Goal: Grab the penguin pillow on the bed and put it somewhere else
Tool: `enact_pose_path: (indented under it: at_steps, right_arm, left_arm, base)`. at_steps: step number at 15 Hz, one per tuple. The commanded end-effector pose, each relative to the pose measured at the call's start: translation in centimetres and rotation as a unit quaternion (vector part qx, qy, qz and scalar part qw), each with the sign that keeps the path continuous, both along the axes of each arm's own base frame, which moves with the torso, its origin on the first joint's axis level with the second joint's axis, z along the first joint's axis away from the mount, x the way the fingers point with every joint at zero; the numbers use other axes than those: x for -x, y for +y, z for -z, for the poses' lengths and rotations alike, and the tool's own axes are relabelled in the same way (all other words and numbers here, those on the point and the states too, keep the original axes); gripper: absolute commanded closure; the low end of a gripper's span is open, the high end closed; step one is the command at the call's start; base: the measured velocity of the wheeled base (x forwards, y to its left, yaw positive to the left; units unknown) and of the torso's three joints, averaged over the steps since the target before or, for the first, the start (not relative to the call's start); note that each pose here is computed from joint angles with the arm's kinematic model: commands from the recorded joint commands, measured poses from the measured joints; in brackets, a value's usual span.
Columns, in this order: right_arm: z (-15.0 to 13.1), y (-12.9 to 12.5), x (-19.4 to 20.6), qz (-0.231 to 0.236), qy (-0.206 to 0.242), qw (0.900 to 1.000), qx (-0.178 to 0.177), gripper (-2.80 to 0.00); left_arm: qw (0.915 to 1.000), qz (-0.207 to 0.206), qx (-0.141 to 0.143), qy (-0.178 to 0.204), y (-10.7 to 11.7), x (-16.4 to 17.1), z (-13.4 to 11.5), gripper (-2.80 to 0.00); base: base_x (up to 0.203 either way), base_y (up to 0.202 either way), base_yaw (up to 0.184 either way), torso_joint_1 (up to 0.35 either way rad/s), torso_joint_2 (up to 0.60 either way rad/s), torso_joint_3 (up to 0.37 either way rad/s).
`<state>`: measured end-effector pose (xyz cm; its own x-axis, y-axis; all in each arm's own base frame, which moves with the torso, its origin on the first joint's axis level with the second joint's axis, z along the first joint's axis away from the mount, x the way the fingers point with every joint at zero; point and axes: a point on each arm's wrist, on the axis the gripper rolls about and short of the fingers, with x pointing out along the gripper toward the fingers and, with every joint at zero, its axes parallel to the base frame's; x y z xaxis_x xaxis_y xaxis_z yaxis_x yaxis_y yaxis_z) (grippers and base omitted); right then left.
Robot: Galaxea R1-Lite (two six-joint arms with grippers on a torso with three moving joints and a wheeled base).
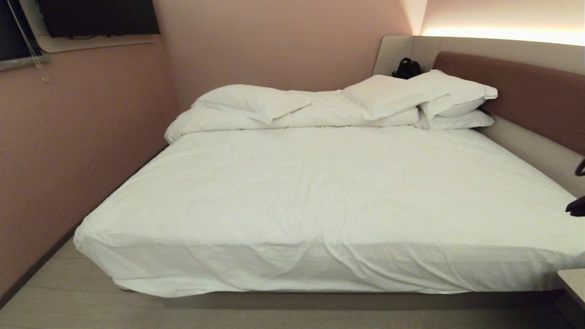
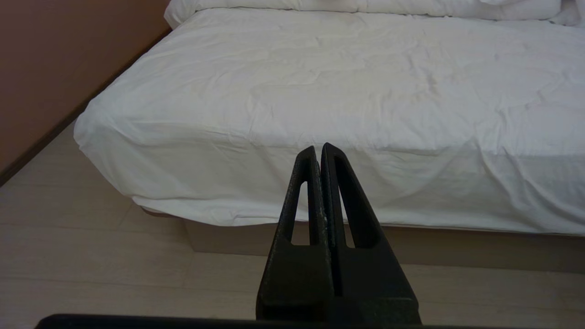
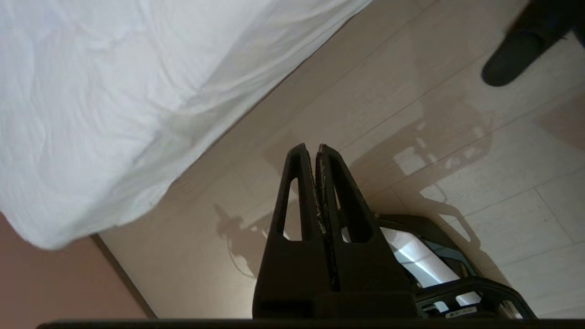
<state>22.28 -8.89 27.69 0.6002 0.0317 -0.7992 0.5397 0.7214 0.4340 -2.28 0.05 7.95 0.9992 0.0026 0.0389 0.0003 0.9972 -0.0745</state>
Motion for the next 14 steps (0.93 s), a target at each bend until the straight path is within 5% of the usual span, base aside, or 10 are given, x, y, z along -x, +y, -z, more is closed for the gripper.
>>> enact_pose_path:
  at_steps: [1,5,9,14]
  right_arm:
    - [-0.3,1.7,-0.1,-0.033,-0.003,0.999,0.000,0.00]
    - [-1.6,6.7,4.0,-0.132,-0.041,0.990,0.015,0.00]
    - [-2.3,9.3,11.8,-0.219,-0.111,0.968,0.046,0.00]
    - [-1.7,9.5,20.1,-0.226,-0.207,0.949,0.078,0.00]
  left_arm:
    - [1.0000,0.000,0.001,0.000,0.0,0.0,0.0,0.00]
    - [1.0000,0.000,0.001,0.000,0.0,0.0,0.0,0.00]
    - [1.0000,0.000,0.001,0.000,0.0,0.0,0.0,0.00]
    - [1.0000,0.000,0.001,0.000,0.0,0.0,0.0,0.00]
  base:
    - [0.000,0.000,0.000,0.000,0.00,0.000]
    - [0.000,0.000,0.000,0.000,0.00,0.000]
    - [0.000,0.000,0.000,0.000,0.00,0.000]
    - [0.000,0.000,0.000,0.000,0.00,0.000]
